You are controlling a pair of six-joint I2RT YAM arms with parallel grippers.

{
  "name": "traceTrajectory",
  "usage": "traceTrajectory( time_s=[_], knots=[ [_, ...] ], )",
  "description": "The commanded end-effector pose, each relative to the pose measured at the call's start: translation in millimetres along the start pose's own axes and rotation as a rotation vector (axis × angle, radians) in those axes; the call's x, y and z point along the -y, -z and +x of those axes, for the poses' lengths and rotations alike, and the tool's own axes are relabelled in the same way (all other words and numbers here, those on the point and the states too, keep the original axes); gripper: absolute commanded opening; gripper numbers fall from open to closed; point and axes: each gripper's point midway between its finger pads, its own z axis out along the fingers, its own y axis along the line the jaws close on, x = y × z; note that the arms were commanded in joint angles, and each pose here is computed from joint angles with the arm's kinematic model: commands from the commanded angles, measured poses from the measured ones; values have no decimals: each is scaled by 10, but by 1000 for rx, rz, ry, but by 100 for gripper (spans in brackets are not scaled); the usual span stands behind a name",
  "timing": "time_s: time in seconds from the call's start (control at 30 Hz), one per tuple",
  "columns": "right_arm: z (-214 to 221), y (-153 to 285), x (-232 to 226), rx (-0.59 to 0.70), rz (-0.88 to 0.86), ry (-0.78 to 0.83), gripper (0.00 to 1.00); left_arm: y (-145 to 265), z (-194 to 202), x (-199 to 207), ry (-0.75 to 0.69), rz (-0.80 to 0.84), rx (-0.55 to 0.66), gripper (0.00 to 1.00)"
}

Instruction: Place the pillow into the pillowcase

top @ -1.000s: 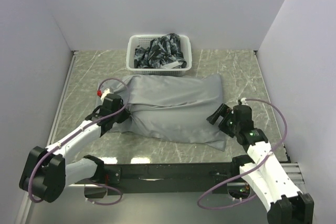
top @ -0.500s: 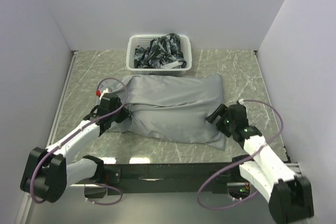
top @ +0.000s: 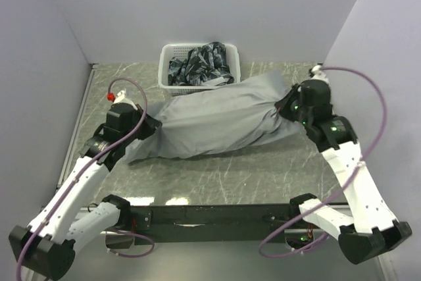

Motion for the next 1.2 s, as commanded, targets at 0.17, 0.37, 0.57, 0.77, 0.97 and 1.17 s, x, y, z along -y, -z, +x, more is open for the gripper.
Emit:
traceTrajectory(
  time_s=[0.17, 0.37, 0.57, 0.77, 0.97, 1.17],
  knots=[
    [-27, -64, 928, 54, 317, 55, 32, 229, 303, 97, -121, 18, -91, 1],
    [328, -243, 1000, -4, 250, -7, 80, 106, 593, -97, -110, -36, -110, 41],
    [807, -331, 663, -77, 180, 69, 83, 7, -24, 196, -109, -84, 71, 63],
    [1213, -497, 621, -130, 159, 85, 94, -641, -91, 95, -150, -192, 18, 73],
    [1474, -754, 654, -194, 161, 94, 100, -1226, 94, -30, -152, -269, -65, 81],
    [1682, -960, 961, -251, 253, 115, 98, -1603, 31, 5, -121, -228, -56, 52]
  ],
)
